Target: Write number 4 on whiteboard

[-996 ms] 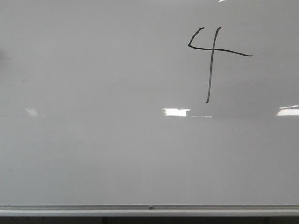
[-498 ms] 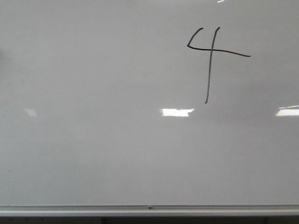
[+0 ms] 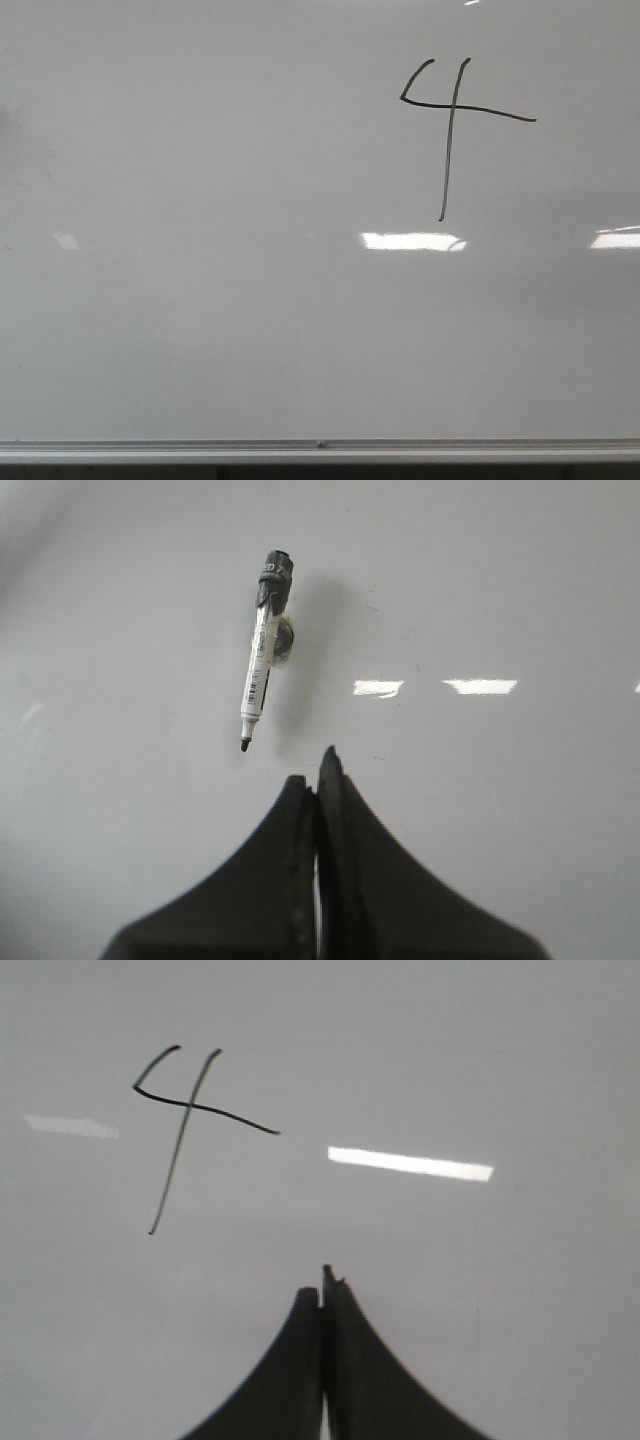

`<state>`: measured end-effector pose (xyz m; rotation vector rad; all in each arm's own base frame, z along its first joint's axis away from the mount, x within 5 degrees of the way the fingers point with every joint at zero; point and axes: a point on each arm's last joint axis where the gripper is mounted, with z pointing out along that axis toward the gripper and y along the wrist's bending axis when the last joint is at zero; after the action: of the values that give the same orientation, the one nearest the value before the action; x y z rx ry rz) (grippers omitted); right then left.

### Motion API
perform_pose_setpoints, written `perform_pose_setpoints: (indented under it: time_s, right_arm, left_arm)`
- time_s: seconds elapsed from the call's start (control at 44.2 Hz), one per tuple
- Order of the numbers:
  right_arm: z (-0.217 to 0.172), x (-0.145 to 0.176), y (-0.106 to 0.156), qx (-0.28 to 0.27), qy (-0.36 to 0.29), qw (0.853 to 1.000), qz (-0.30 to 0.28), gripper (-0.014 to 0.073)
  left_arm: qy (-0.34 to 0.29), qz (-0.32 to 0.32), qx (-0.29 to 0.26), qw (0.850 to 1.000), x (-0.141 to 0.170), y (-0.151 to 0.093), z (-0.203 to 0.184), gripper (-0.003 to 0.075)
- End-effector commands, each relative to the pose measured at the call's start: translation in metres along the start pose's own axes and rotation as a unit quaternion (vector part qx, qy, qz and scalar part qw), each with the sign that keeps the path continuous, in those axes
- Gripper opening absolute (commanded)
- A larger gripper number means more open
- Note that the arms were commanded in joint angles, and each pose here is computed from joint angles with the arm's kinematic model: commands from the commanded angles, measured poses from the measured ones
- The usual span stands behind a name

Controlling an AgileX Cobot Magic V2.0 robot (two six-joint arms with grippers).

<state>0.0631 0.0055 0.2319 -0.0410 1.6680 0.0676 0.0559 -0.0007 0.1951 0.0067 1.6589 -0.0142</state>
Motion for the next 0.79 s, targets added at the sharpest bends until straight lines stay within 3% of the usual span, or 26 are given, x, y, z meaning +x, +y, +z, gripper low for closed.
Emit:
perform_pose_setpoints:
  time_s: [0.0, 0.158, 0.77]
  right_arm:
    - [-0.001, 0.003, -0.005, 0.029, -0.042, 0.998, 0.033, -0.0069]
    - [-0.001, 0.032, -0.006, 0.040, -0.035, 0.998, 0.020, -0.0069]
    - [-0.006, 0.032, -0.006, 0.037, -0.044, 0.998, 0.019, -0.0069]
  left_arm:
    - [-0.050, -0.009, 0.000, 0.999, -0.008, 0.000, -0.001, -0.0020]
    - [-0.050, -0.009, 0.000, 0.999, -0.008, 0.000, -0.001, -0.0020]
    - [-0.050, -0.009, 0.000, 0.999, -0.008, 0.000, -0.001, -0.0020]
